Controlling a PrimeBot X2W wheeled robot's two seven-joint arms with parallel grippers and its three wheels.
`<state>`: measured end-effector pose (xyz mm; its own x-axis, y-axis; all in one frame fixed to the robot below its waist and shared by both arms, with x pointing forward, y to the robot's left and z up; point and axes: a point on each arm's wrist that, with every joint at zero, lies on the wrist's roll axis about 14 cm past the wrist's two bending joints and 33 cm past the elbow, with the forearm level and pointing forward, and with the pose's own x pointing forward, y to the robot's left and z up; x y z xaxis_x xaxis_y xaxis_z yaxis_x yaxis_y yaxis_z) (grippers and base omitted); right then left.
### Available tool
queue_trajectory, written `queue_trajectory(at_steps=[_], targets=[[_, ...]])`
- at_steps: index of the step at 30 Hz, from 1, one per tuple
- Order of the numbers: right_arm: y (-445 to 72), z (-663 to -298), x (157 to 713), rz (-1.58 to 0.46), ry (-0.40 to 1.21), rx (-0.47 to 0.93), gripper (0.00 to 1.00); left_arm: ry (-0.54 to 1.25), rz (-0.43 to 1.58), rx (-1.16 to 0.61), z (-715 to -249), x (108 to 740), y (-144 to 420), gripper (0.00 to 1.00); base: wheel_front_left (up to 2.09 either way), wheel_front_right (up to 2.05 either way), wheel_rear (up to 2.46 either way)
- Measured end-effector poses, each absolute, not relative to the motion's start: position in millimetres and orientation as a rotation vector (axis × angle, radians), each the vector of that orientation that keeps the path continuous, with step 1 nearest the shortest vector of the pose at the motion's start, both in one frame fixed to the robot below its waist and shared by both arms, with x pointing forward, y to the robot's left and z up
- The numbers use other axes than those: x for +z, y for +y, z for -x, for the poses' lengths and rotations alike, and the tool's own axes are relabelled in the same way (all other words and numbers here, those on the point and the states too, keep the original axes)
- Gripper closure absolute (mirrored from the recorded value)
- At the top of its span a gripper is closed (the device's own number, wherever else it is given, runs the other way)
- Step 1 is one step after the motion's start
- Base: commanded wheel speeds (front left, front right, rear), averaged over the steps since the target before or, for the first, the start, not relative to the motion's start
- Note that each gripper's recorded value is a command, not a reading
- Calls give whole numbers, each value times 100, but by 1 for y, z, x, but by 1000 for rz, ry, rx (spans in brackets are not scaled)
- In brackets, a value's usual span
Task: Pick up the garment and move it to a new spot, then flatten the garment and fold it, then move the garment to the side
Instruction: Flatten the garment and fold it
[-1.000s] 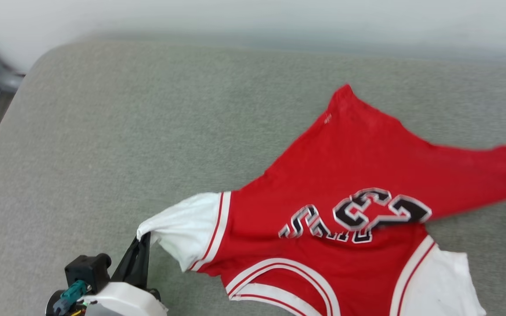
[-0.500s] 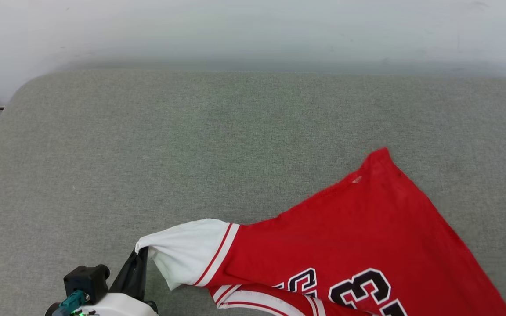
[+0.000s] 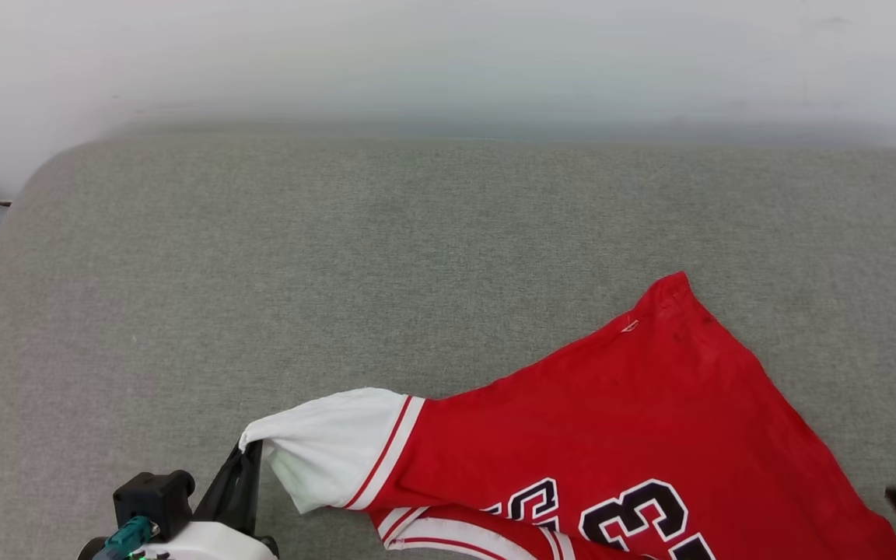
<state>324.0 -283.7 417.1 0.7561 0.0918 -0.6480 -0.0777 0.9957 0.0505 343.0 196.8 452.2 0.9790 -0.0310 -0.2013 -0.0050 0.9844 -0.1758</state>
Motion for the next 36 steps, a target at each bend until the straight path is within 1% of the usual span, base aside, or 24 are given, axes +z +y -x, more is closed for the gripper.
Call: queue_trajectory(at_steps=[6, 9, 12, 15, 22, 25, 31, 36], targets=[[-270, -386, 491, 87, 483, 166, 0, 196, 174, -5, -343, 456, 198, 100, 0, 0, 0], [-255, -413, 518, 152, 427, 223, 0, 191, 175, -3, -345, 458, 199, 100, 0, 0, 0], [-233, -435, 533, 211, 420, 292, 0, 189, 170, 1, -348, 459, 200, 100, 0, 0, 0], [-211, -451, 529, 273, 481, 365, 0, 185, 166, 1, -352, 459, 200, 100, 0, 0, 0], [-179, -483, 489, 386, 727, 467, 0, 183, 172, 7, -362, 456, 199, 100, 0, 0, 0], [-168, -493, 466, 416, 826, 495, 0, 189, 177, 17, -368, 453, 200, 100, 0, 0, 0], [-148, -517, 423, 428, 927, 522, 0, 204, 175, 27, -378, 442, 203, 100, 0, 0, 0], [-143, -519, 377, 427, 1025, 534, 0, 220, 175, 37, -383, 434, 204, 100, 0, 0, 0]])
